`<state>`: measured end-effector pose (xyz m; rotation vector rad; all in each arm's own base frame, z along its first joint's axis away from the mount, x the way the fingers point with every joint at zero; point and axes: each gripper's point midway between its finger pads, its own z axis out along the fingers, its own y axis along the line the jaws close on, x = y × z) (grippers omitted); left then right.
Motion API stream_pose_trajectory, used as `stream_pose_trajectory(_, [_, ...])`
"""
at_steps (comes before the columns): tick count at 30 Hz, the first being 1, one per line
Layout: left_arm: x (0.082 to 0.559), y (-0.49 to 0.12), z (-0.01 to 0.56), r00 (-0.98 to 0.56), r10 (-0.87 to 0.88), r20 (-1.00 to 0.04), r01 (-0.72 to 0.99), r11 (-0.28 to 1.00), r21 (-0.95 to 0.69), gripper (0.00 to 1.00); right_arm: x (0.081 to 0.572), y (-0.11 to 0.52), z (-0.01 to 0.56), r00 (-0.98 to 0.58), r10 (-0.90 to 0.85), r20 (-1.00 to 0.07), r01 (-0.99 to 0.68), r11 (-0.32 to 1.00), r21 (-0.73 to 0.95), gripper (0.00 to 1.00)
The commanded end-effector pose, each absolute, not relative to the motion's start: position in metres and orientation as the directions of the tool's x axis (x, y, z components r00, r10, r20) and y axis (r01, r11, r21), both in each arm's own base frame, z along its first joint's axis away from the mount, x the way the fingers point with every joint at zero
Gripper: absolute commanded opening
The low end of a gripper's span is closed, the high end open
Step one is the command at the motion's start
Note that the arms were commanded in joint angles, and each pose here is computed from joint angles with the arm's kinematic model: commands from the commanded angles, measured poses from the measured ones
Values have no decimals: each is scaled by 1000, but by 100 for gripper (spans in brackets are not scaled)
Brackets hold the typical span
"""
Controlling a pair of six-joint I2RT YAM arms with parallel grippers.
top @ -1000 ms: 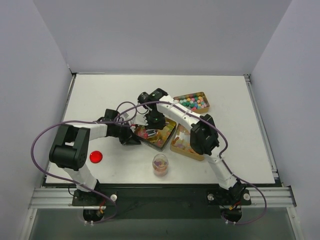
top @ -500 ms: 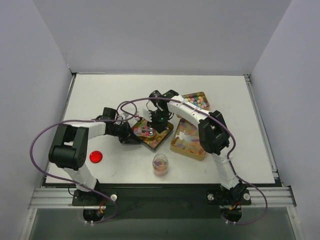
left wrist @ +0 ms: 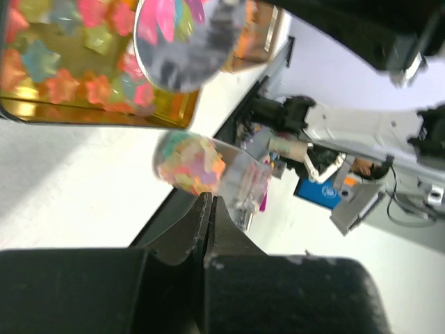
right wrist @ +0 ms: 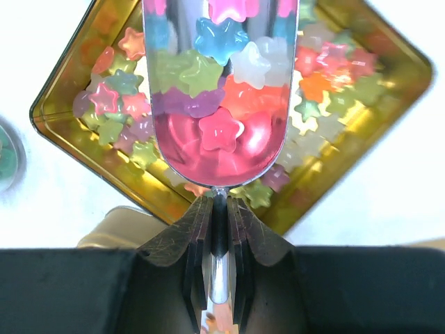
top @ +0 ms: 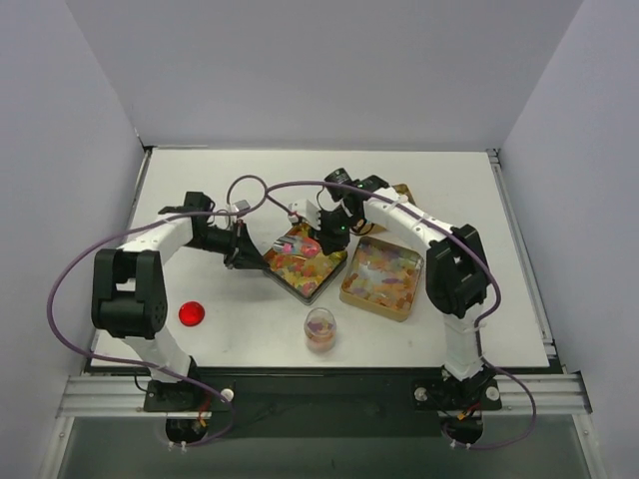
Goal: Pack the candies
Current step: Scoop the fake candies from the storage box, then place the fake candies in the packing bottle.
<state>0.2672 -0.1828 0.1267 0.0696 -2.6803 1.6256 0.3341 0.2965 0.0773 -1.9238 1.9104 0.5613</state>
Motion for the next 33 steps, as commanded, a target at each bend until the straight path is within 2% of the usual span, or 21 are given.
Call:
stream_pose_trajectory(1, [248,-172,183,-997,41,-62,72,329,-942,0,331,296,122,24,-796,-604,-999,0,-40,0])
stream_pose_trajectory(3, [250,-165,189,-994,37,-107,114,330,-937,0,331,286,138,40,-797,-603,-996,17,-87,0])
stream_pose_trajectory(5, [259,-149,191,-990,-6,-138,126,370,-921,8,324,275,142,48,-812,-581,-994,16,-105,0])
stream_pose_trajectory(6, [264,-144,189,-988,-23,-151,129,396,-909,15,321,270,155,73,-810,-582,-990,11,-139,0])
stream_pose_trajectory(7, [267,-140,187,-986,-39,-160,129,420,-898,31,319,266,160,79,-812,-578,-989,11,-150,0])
stream_pose_trajectory(9, [276,-130,175,-984,-107,-139,70,483,-873,45,307,254,175,84,-827,-555,-987,7,-160,0])
stream_pose_trajectory(10, [278,-128,174,-980,-132,-146,60,506,-861,57,303,251,180,90,-832,-547,-986,2,-166,0])
stream_pose_trajectory(12, [281,-125,163,-973,-200,-119,-5,530,-848,67,290,238,194,98,-848,-521,-984,-4,-179,0])
stream_pose_trajectory(13, [282,-124,163,-967,-221,-127,-13,543,-840,78,284,237,198,130,-857,-499,-981,-37,-192,0])
stream_pose_trajectory(14, [282,-123,160,-964,-236,-124,-28,549,-835,83,271,227,205,142,-869,-474,-980,-56,-191,0])
stream_pose_trajectory(17, [282,-117,157,-950,-265,-162,-27,592,-806,87,244,213,215,234,-893,-384,-961,-152,-230,0])
stream_pose_trajectory(18, [284,-110,150,-944,-270,-189,-28,637,-770,97,237,207,213,247,-903,-352,-958,-173,-228,0])
stream_pose_trajectory(19, [284,-105,152,-937,-274,-217,-20,662,-750,97,224,200,212,271,-915,-298,-953,-212,-216,0])
stream_pose_trajectory(27, [300,-58,147,-871,-243,-428,13,858,-514,98,181,168,216,343,-934,-95,-930,-324,-176,0])
stream_pose_trajectory(33, [305,-31,146,-842,-242,-482,-39,918,-394,97,169,162,218,398,-917,20,-903,-396,-167,0])
